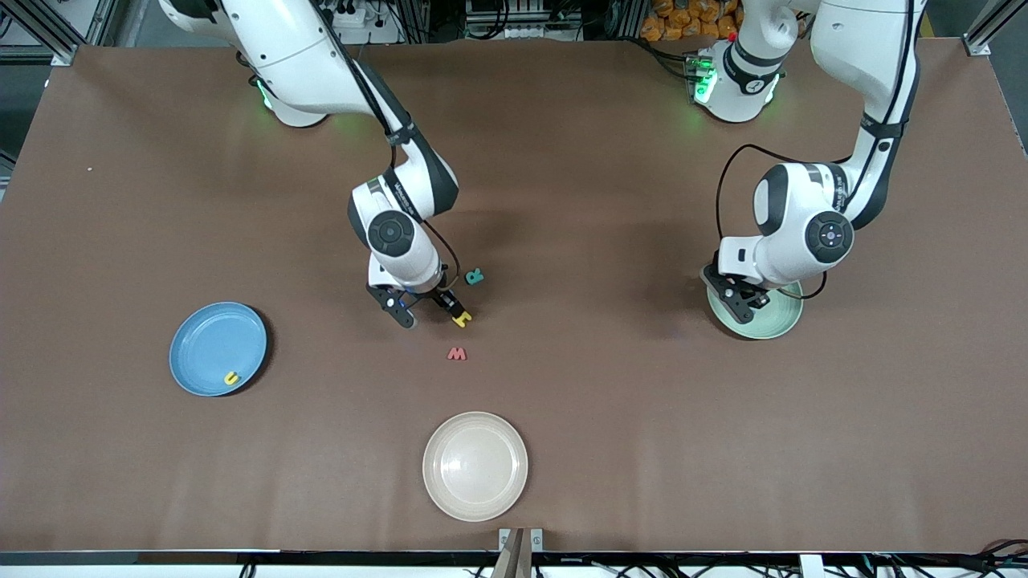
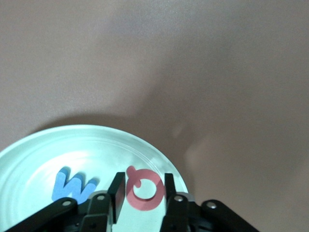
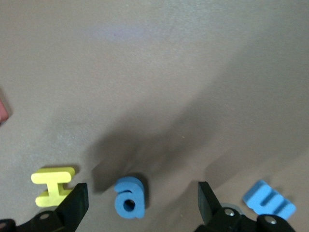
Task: Sort upper and lower case letters into plates
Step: 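Grasp the blue a with the right gripper while the left gripper returns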
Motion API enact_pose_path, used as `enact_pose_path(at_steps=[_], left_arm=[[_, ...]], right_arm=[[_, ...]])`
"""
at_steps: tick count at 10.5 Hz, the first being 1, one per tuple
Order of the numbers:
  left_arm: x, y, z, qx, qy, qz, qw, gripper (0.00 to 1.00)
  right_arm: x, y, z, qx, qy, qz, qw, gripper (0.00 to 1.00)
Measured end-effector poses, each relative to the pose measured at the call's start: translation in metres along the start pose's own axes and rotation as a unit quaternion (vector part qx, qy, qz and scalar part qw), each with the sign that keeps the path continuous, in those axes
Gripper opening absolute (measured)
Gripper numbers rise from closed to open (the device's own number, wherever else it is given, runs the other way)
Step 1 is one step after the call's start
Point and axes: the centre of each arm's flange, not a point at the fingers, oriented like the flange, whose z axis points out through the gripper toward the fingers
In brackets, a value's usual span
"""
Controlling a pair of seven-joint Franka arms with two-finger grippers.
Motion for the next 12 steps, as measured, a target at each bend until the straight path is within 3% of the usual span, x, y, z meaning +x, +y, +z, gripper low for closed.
enact_pose_path(at_steps=[3,4,6,9,12], left_arm=[[0.001,0.005,0.003,-0.013,0.011,-0.017,1.0,0.91],[0.005,0.009,0.004,-0.019,0.017,-0.035,0.999,1.0],[0.033,0.044,0.008,-0.04,0.032,-0.107,0.993,1.0],[0.104,0.13,0.007,-0.038,0.036,-0.188,0.981,1.0],[0.148,0.202,0.031,-0.028,0.051,-0.269,0.961,1.0]], right_arm=[[-0.004,0.003,-0.005,0.001,0.0,-0.004,1.0,1.0],[-0.006,0.004,-0.003,0.0,0.0,-0.006,1.0,1.0],[-0.008,0.005,0.001,0.005,0.004,-0.009,1.0,1.0],[-0.008,0.005,0.005,0.01,0.006,-0.009,1.0,0.99],[-0.009,0.004,0.004,0.012,0.007,-0.01,1.0,0.61]])
